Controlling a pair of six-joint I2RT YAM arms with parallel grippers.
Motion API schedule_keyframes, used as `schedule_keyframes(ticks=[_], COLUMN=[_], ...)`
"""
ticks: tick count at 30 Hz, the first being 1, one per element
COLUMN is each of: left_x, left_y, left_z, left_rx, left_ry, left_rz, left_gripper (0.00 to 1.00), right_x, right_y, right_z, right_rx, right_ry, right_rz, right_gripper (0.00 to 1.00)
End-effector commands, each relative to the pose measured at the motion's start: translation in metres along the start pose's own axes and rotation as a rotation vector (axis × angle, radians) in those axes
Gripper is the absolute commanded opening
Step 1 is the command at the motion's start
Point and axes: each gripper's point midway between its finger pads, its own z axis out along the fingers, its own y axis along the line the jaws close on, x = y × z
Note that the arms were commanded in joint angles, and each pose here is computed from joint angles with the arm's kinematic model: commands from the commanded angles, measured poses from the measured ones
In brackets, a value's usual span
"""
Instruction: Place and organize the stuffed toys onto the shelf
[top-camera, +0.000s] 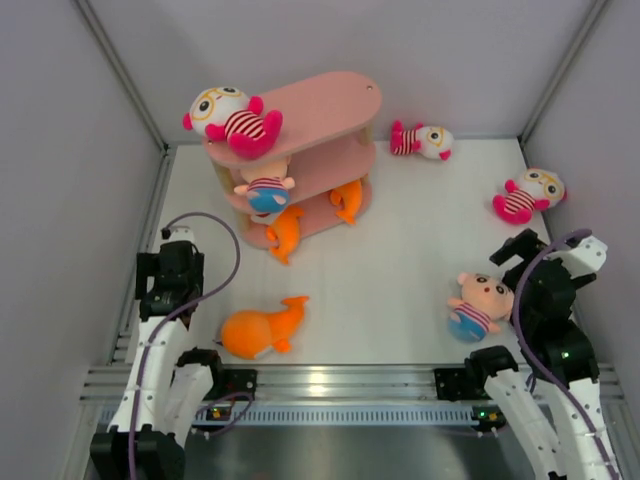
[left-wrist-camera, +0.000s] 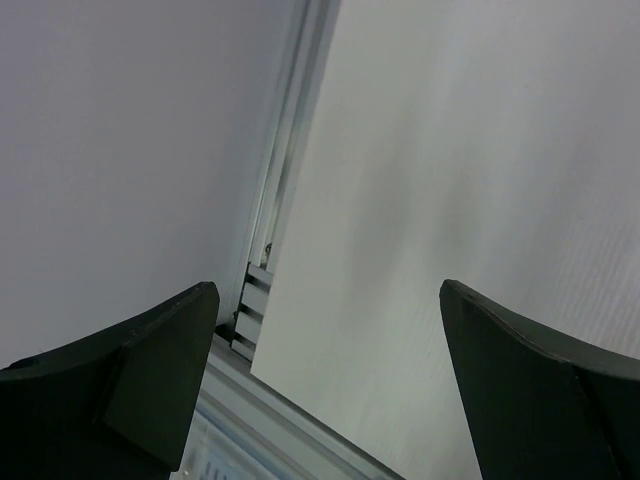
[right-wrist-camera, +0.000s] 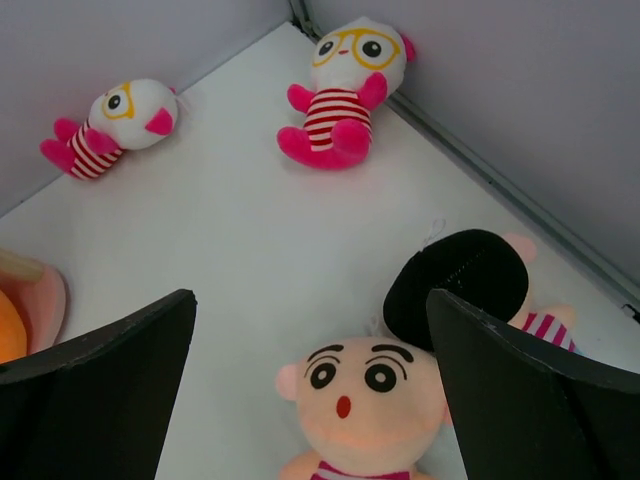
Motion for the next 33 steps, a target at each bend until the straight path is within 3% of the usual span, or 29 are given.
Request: schedule_keyframes(ticks=[1, 5, 7, 8, 9, 10, 12, 13, 14, 16, 17, 19, 20, 23, 27, 33], left_x=[-0.031, -0.05, -0.056, -0.06, -0.061, -0.062, -0.057, -0.051, -0.048, -0.041, -0.04, -0.04, -0.039, -0.038, -0.037, -0.033], left_y=[0.03, 0.046, 0.053, 0.054, 0.05, 0.039, 0.023, 0.006, 0.004, 0.006, 0.007, 0.008, 0.006, 0.008, 0.01, 0.005], left_z=[-0.008, -0.013, -0.018, -0.022, -0.022, -0.021, -0.019, -0.015, -0.014, -0.014, -0.014, -0.016, -0.016, -0.016, -0.018, -0.017], left_rx=[-0.142, -0.194, -0.214, -0.2, -0.17, -0.104, -0.027, 0.054, 0.072, 0.057, 0.052, 0.052, 0.062, 0.059, 0.06, 0.082], left_ry=[-0.09, -0.091, -0.093, -0.097, -0.101, -0.109, -0.102, -0.094, -0.088, -0.077, -0.078, -0.088, -0.089, -0.09, -0.099, -0.098], left_rz=[-0.128, -0.129, -0.145, -0.135, -0.125, -0.115, -0.117, -0.103, -0.075, -0.073, -0.076, -0.08, -0.079, -0.083, -0.085, -0.07], left_gripper=[0.98, 0.98, 0.98, 0.98, 0.98, 0.98, 0.98, 0.98, 0.98, 0.98, 0.98, 0.98, 0.98, 0.98, 0.98, 0.98], right_x=[-0.042, -0.063, -0.061, -0.054, -0.023, -0.02, 0.028, 0.016, 0.028, 0.061, 0.08, 0.127, 0.159, 0.212, 0.258, 0.312], right_y=[0.012, 0.036, 0.074, 0.095, 0.138, 0.165, 0.192, 0.205, 0.208, 0.206, 0.213, 0.228, 0.244, 0.276, 0.306, 0.33], right_z=[-0.008, -0.013, -0.025, -0.032, -0.062, -0.08, -0.122, -0.124, -0.133, -0.106, -0.125, -0.13, -0.141, -0.167, -0.182, -0.187], right_rx=[-0.044, -0.144, -0.357, -0.488, -0.815, -1.006, -1.336, -1.398, -1.432, -1.247, -1.286, -1.261, -1.286, -1.291, -1.217, -1.13], right_ry=[-0.07, -0.054, -0.004, 0.02, 0.131, 0.136, 0.362, 0.269, 0.272, 0.289, 0.348, 0.519, 0.664, 0.954, 1.15, 1.321], right_rz=[-0.065, -0.155, -0.187, -0.233, -0.257, -0.238, -0.122, -0.073, -0.082, -0.127, -0.17, -0.251, -0.263, -0.187, -0.082, 0.066], right_gripper=[0.99, 1.0, 1.0, 0.99, 0.97, 0.88, 0.75, 0.73, 0.73, 0.75, 0.75, 0.76, 0.76, 0.78, 0.9, 0.92])
